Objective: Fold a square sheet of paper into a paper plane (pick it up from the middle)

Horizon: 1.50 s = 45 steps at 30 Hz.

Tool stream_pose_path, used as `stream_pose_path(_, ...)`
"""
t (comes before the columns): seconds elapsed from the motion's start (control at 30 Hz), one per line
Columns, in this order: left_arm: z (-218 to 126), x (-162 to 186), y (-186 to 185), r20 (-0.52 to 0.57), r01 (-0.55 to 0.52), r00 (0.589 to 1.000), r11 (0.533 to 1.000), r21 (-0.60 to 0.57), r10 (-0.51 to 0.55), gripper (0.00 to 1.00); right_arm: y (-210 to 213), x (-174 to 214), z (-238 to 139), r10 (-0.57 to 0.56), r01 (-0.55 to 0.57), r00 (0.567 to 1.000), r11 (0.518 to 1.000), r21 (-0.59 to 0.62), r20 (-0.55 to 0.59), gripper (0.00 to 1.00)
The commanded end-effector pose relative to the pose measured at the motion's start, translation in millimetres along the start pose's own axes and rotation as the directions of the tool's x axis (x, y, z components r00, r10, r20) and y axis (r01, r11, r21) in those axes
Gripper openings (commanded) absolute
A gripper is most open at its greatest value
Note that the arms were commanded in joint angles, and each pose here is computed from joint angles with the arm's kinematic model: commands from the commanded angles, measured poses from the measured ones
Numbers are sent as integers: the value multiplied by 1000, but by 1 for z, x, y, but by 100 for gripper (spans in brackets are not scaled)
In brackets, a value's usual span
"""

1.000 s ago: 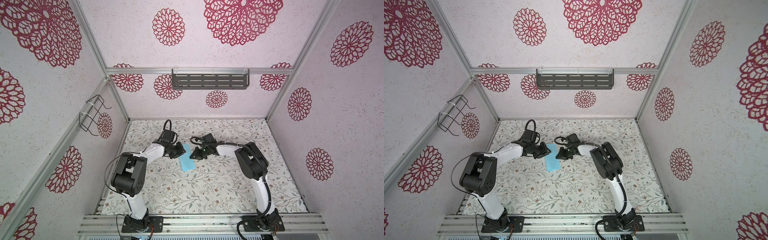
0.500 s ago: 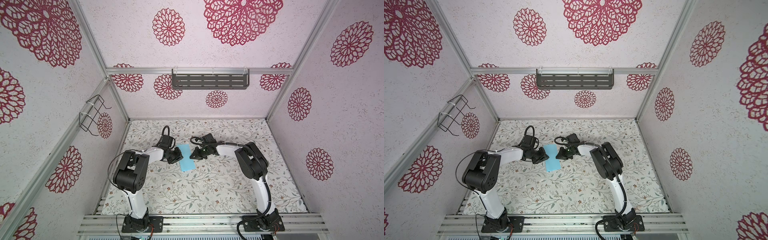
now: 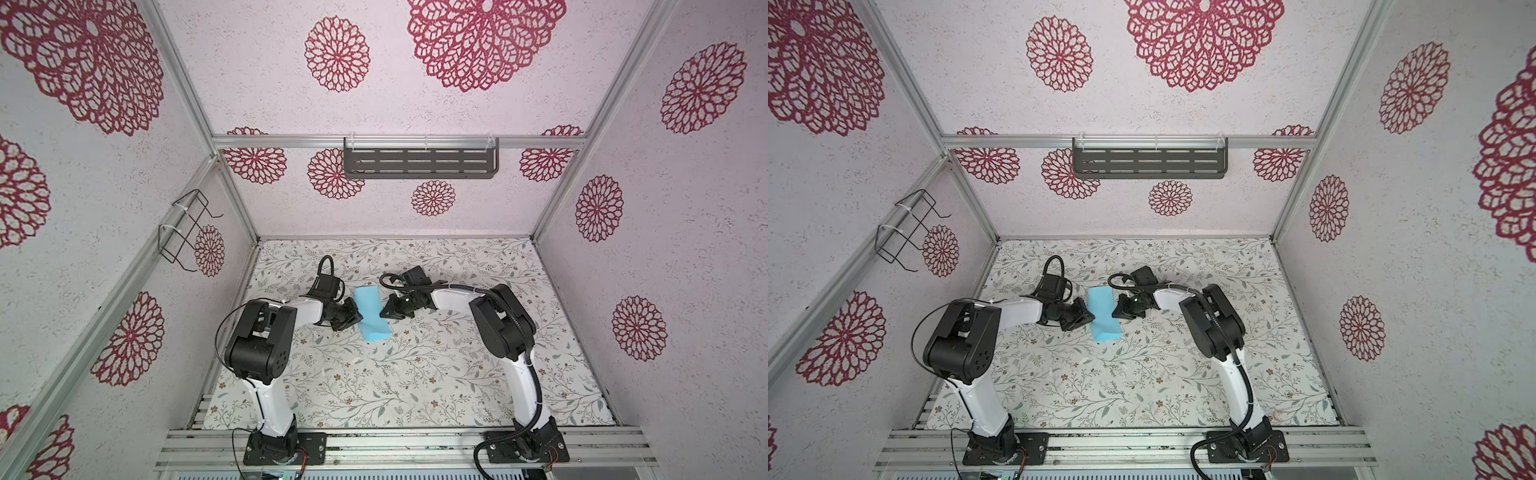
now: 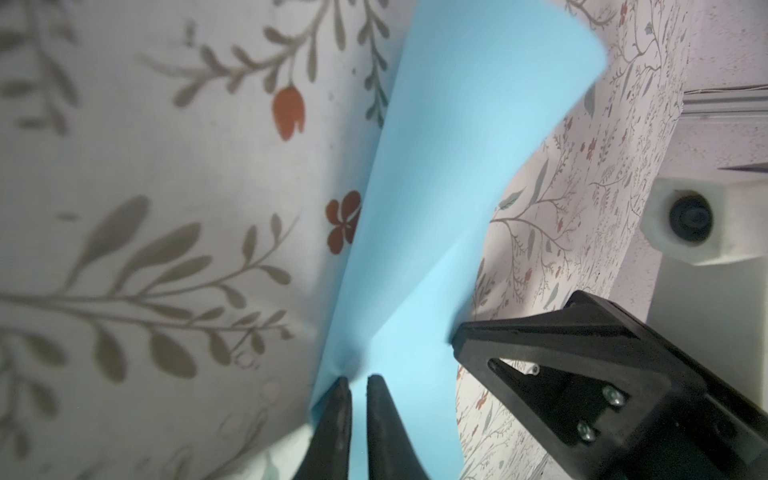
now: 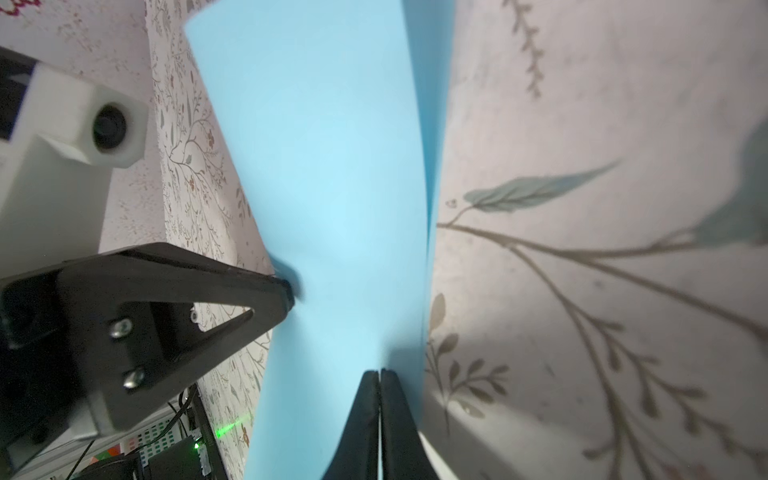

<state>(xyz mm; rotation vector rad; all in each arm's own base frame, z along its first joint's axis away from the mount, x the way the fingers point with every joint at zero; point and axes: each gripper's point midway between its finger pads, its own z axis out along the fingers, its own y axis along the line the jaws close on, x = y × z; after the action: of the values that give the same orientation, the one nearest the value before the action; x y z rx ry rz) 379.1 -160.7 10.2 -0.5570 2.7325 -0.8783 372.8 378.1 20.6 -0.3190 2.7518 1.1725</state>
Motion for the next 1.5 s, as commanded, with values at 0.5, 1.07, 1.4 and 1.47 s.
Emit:
stream_pose_path(0.5,-13,17,-38,-31,36,999,992,121,-33,13,-100,55,19,161,-122,983,934,335,-93,9)
stream_pose_path(1.07,-29,48,46,-36,116,991,957,-267,-130,11,-102,53,17,145,-106,986,929,355,-85,9)
stream_pose_path(1.4,-27,44,-39,-32,56,998,998,21,-55,11,-101,53,19,148,-110,985,933,342,-88,8)
stream_pose_path(1.47,-20,47,-33,-48,66,997,998,0,-65,11,-101,54,20,152,-113,984,934,339,-91,8)
